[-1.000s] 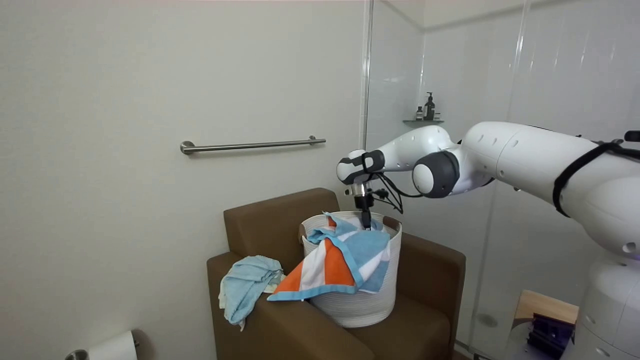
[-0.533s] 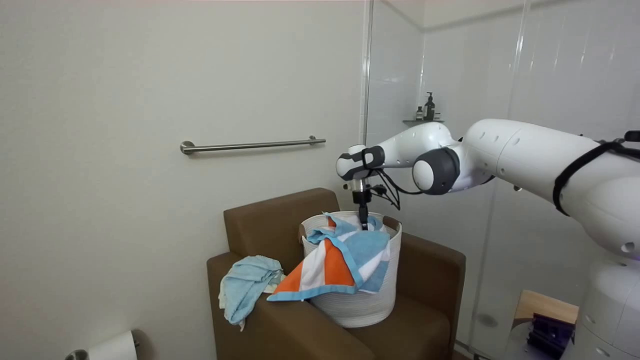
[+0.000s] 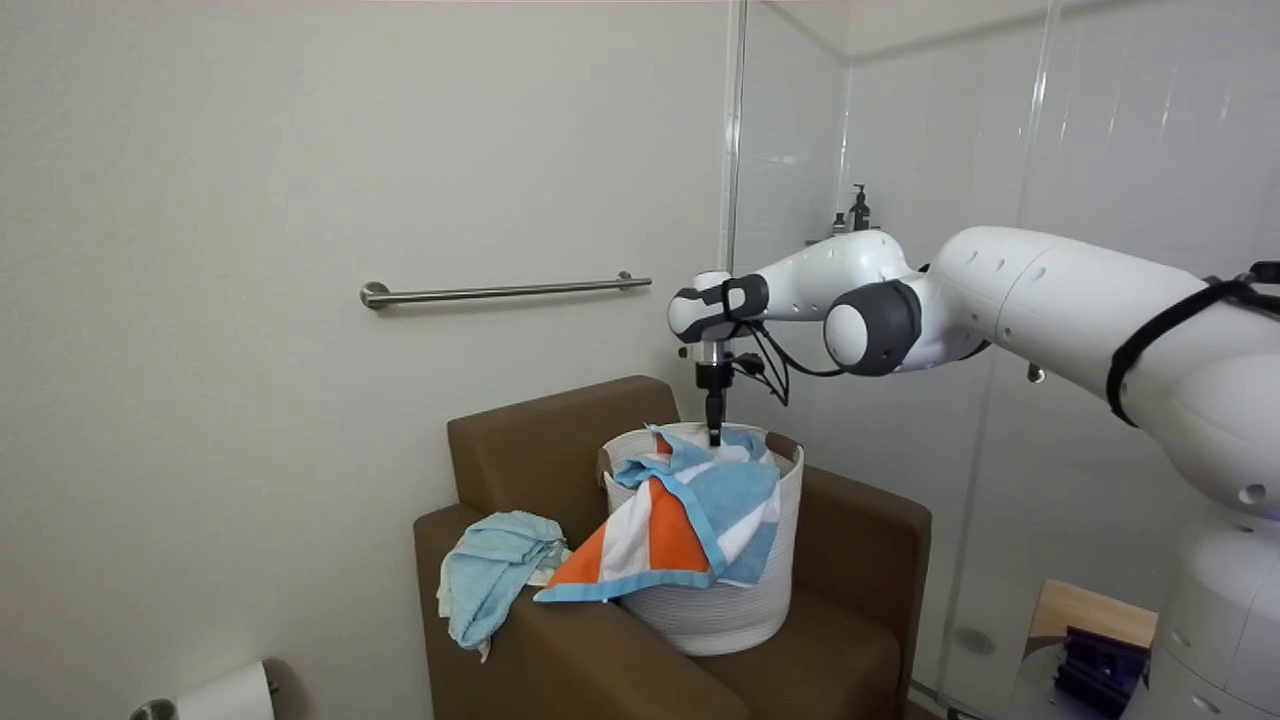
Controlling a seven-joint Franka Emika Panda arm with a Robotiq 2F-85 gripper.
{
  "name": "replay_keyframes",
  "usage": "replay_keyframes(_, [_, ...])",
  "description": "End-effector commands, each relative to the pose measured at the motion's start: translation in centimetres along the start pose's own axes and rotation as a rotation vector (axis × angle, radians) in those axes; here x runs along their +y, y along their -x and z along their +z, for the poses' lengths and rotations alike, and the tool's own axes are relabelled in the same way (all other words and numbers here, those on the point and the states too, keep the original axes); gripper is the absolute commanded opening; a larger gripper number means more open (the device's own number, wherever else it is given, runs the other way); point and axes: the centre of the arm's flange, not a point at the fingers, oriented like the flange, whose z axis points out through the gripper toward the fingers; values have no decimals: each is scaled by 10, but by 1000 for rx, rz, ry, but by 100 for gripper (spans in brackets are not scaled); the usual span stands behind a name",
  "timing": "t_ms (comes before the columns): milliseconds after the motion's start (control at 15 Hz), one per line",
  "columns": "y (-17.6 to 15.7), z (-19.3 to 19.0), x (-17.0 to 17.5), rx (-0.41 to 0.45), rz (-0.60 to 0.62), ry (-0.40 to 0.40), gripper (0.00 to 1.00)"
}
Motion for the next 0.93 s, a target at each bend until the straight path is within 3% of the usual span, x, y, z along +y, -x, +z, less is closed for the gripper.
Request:
replay_keyframes(0, [39,-10,-60,63,-14,7,100])
replay_keyframes(867, [36,-38,-54,177,-18,71,100])
